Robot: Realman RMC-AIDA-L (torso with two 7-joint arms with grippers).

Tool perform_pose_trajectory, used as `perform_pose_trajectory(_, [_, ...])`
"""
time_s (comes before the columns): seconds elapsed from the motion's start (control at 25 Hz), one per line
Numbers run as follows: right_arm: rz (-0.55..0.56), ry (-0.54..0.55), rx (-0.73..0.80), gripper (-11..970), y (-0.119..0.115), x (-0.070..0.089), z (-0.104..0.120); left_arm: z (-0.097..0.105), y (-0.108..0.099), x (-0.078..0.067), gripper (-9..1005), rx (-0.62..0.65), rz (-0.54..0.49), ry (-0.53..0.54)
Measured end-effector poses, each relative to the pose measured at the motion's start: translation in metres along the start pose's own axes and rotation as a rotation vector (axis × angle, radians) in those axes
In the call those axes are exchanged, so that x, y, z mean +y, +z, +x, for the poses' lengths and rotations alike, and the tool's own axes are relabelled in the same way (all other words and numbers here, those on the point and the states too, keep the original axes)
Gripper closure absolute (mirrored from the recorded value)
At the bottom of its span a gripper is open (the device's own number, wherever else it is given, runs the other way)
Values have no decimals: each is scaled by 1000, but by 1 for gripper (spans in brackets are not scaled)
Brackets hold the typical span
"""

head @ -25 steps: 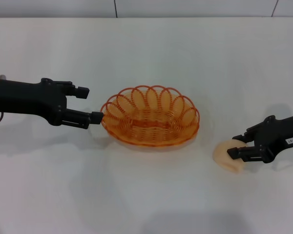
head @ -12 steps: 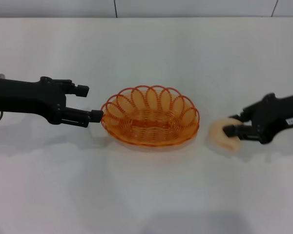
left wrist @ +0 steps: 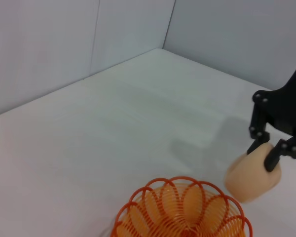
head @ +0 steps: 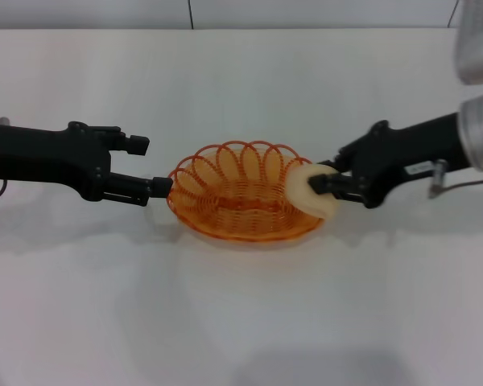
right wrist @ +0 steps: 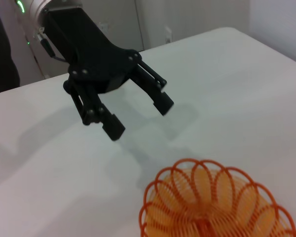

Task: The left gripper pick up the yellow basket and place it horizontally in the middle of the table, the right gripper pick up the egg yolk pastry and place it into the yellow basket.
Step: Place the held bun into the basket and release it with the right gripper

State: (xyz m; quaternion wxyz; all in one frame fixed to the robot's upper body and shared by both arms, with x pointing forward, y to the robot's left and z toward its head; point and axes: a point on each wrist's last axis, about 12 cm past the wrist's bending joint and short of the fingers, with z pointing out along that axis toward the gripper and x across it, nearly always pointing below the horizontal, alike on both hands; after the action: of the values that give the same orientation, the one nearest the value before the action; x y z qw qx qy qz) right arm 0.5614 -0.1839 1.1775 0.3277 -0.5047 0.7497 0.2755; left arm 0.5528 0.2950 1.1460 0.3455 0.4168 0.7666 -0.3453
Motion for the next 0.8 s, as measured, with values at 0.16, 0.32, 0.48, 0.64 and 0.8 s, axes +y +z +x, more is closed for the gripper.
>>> perform_pose_trajectory(0.16, [-1,-21,-6,799,16,-2,-10,0,0,0,108,1,2,2])
perform_pose_trajectory(0.32, [-1,-33,-27,828,27,-3,-18,0,1,0,109,2,3,2])
perform_pose_trajectory(0.48, [11,-44,-26,846,37,-4,-22,0,1,0,109,2,3,3])
perform_pose_trajectory(0.64, [22,-50,-16,848,47,-4,-21,-1,1,-1,109,2,3,4])
perform_pose_trajectory(0.8, [20,-64,-7,850,53,-2,-21,-1,2,-1,108,1,4,4])
